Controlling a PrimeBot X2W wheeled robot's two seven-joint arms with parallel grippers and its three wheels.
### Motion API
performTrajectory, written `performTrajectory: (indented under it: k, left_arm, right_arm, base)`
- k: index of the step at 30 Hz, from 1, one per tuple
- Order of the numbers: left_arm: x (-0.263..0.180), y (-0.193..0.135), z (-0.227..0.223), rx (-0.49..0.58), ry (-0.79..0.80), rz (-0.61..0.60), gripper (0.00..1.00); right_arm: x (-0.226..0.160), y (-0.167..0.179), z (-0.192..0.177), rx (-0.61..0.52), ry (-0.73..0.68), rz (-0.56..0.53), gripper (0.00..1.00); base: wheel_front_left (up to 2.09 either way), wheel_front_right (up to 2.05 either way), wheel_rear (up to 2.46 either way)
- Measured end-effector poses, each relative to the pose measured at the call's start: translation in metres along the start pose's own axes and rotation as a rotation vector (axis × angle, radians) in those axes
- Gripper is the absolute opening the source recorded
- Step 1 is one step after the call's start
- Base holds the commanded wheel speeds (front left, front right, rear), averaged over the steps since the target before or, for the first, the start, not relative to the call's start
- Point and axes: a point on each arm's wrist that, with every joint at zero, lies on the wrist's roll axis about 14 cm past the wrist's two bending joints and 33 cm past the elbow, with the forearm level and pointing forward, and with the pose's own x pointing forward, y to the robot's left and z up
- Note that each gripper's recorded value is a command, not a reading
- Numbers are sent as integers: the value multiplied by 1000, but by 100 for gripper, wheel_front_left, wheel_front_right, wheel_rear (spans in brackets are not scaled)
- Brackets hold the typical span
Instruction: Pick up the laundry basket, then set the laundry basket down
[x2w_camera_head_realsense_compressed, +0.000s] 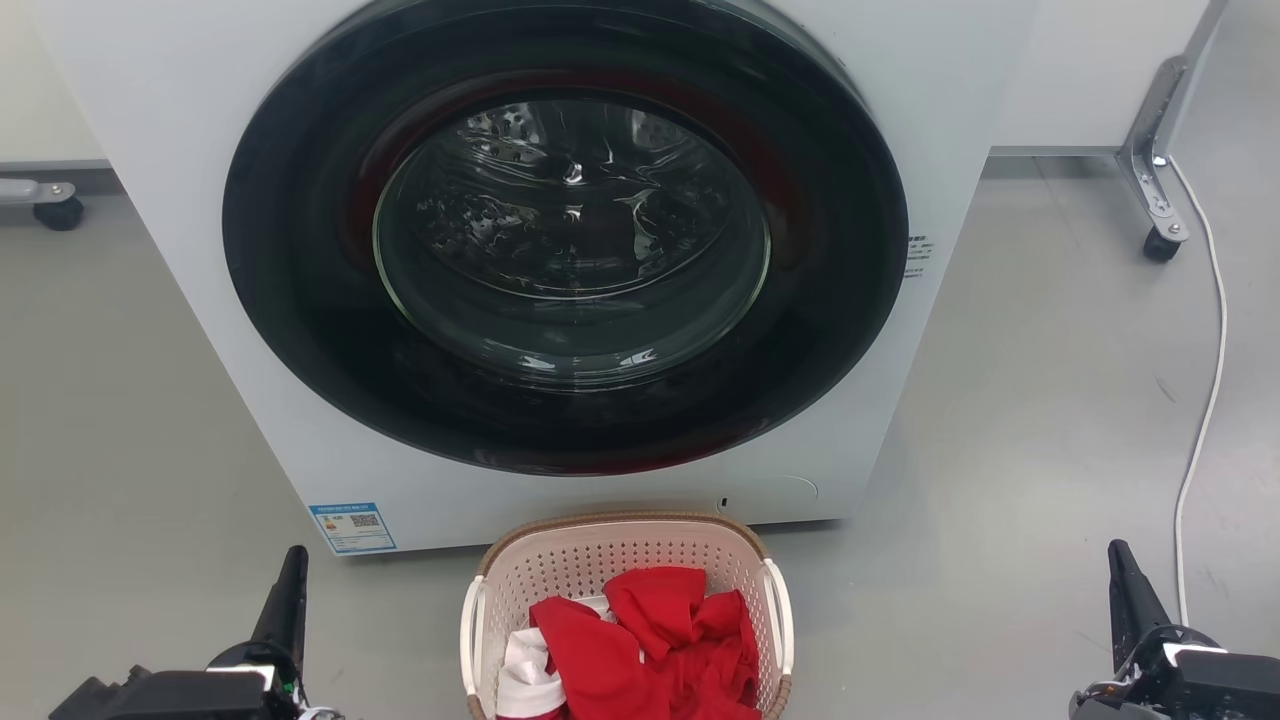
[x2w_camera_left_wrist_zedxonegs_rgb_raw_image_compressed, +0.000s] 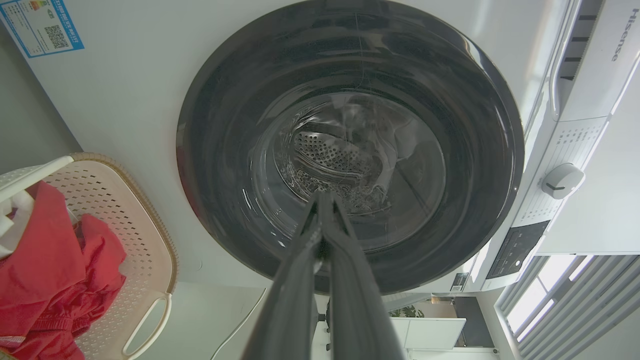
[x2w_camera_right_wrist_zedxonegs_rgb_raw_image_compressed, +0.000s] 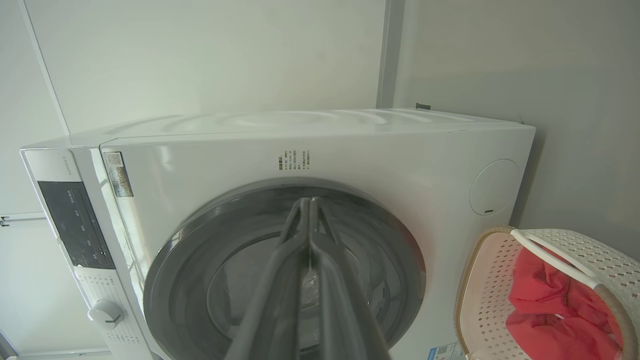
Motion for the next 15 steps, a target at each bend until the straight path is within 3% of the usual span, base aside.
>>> performTrajectory:
  k: [15]
  left_arm:
    - [0,0,0,0,0,0,0]
  right_arm:
    - [0,0,0,0,0,0,0]
  base:
    - [0,0,0]
